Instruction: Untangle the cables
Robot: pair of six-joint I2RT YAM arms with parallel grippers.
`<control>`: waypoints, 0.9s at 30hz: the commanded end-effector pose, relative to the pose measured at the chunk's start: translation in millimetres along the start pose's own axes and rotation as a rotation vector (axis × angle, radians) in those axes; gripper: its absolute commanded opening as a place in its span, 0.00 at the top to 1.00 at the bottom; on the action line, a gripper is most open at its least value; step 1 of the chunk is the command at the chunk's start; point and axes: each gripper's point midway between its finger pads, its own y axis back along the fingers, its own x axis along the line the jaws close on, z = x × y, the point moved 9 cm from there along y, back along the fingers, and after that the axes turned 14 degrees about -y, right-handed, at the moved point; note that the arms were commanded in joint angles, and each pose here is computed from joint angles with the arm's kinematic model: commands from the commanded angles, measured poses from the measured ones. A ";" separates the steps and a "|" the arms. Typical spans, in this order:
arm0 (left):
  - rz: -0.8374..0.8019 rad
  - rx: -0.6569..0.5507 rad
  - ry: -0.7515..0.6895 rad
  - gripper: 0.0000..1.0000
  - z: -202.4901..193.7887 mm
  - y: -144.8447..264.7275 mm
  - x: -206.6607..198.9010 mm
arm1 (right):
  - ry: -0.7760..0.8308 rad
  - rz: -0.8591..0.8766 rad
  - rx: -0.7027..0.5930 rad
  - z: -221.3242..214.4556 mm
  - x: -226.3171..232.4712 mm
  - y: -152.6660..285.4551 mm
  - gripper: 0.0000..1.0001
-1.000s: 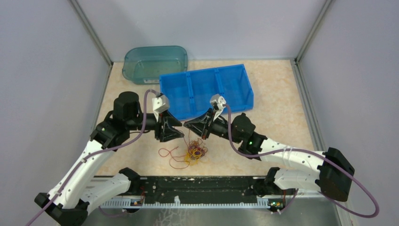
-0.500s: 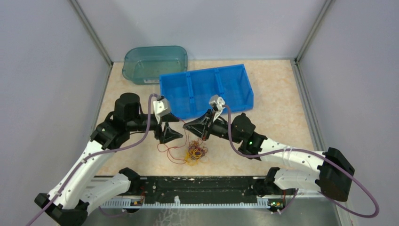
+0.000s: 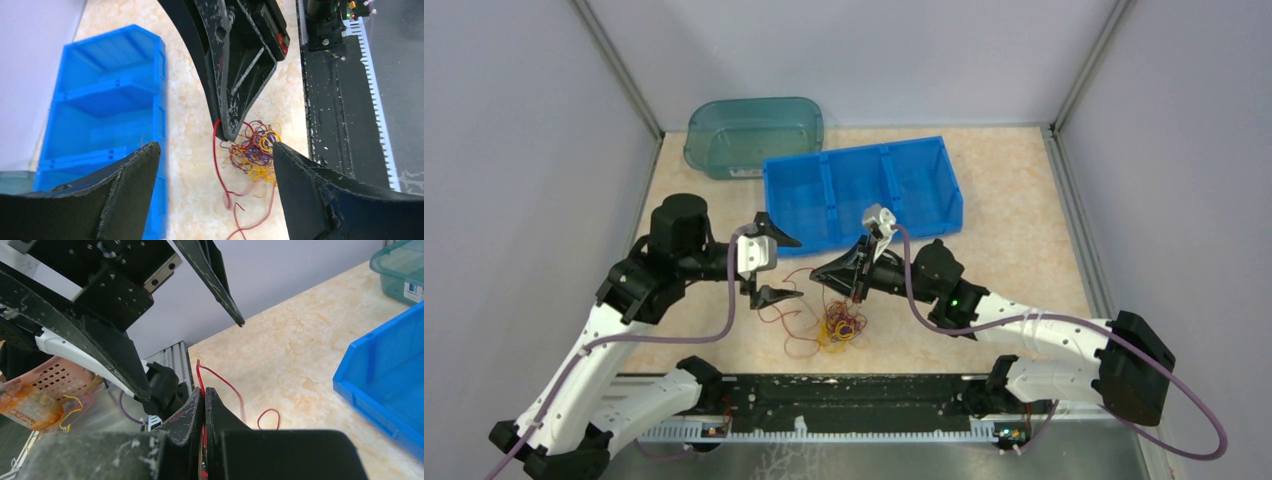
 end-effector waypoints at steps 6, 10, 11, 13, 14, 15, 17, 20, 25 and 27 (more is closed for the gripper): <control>-0.074 -0.008 -0.089 0.16 8.9 5.2 -0.1 | 0.019 0.071 -0.058 21.9 16.9 -5.0 1.00; -0.128 -0.013 0.018 0.19 0.1 -3.3 -6.5 | 0.015 0.078 -0.057 23.1 17.7 -7.4 1.00; -0.138 -0.012 0.038 0.21 -2.3 -5.2 -7.6 | 0.016 0.081 -0.058 23.6 18.6 -7.6 1.00; -0.145 -0.003 0.062 0.24 -7.6 -8.4 -9.2 | 0.016 0.083 -0.059 24.0 19.4 -7.8 1.00; -0.140 0.006 0.068 0.25 -10.4 -9.4 -9.4 | 0.017 0.083 -0.060 24.2 19.7 -7.7 1.00; -0.137 0.019 0.073 0.28 -13.5 -10.2 -9.8 | 0.017 0.083 -0.061 24.2 19.9 -7.7 1.00; -0.134 0.039 0.079 0.38 -18.5 -11.8 -10.5 | 0.017 0.084 -0.061 23.7 20.2 -7.4 1.00; -0.141 0.048 0.100 0.59 -23.1 -14.4 -11.5 | 0.016 0.083 -0.068 24.7 20.6 -7.2 1.00; -0.098 0.064 0.107 0.96 -21.5 -13.5 -6.7 | 0.005 0.089 -0.078 22.9 19.8 -7.0 0.97; -0.045 0.045 0.077 1.00 -11.8 -8.4 -1.4 | 0.003 0.079 -0.081 20.1 16.9 -6.0 0.94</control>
